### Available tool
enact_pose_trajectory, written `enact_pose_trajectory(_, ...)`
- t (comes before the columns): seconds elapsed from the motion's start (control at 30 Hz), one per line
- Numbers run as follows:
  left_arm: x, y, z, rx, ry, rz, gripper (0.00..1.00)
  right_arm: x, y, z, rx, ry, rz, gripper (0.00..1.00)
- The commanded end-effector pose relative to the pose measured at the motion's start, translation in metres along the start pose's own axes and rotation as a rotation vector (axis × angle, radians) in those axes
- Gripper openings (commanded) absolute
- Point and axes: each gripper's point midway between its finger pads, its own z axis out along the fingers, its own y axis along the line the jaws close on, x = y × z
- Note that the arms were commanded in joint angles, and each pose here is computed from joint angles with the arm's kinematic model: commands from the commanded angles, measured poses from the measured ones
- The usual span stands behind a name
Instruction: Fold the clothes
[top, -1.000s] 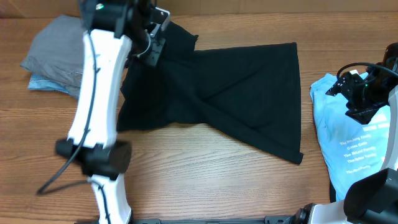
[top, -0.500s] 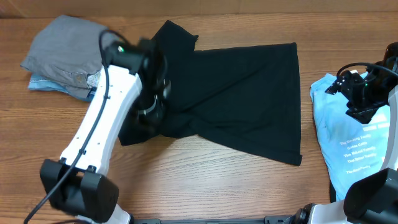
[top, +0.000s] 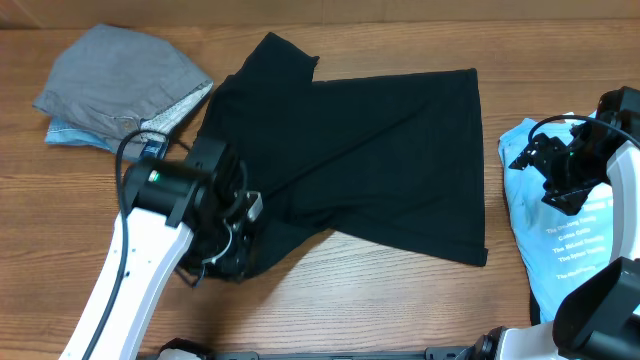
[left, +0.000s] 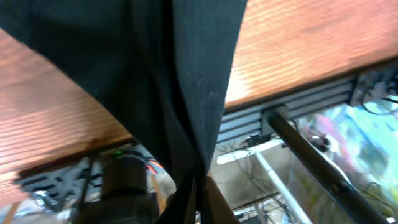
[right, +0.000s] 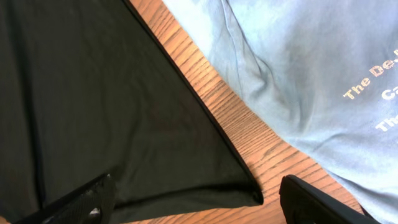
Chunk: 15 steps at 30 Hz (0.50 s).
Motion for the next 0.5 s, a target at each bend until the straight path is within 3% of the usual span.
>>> enact_pose_trajectory(0.0, 0.018, -0.012, 0.004, 0.087, -0.001, -0.043, 0.13, -0.004, 0.001, -0.002, -0.012, -0.02, 0.0, 0.88)
enact_pose_trajectory(0.13, 0.029, -0.011, 0.01, 0.099, 0.012, -0.06, 0.16, -0.004, 0.001, -0.002, -0.012, -0.021, 0.0, 0.9)
enact_pose_trajectory(0.23, 0.03, -0.011, 0.011, 0.101, 0.011, -0.061, 0.23, -0.005, 0.001, -0.002, -0.013, -0.024, -0.001, 0.91)
enact_pose_trajectory(0.37, 0.026, 0.015, 0.012, -0.045, -0.01, -0.089, 0.47, -0.004, 0.001, -0.001, -0.012, -0.021, 0.0, 0.92)
enact_pose_trajectory(0.47, 0.004, 0.032, 0.01, -0.131, -0.099, -0.182, 0.61, 0.0, 0.0, 0.007, -0.013, -0.006, 0.003, 0.92)
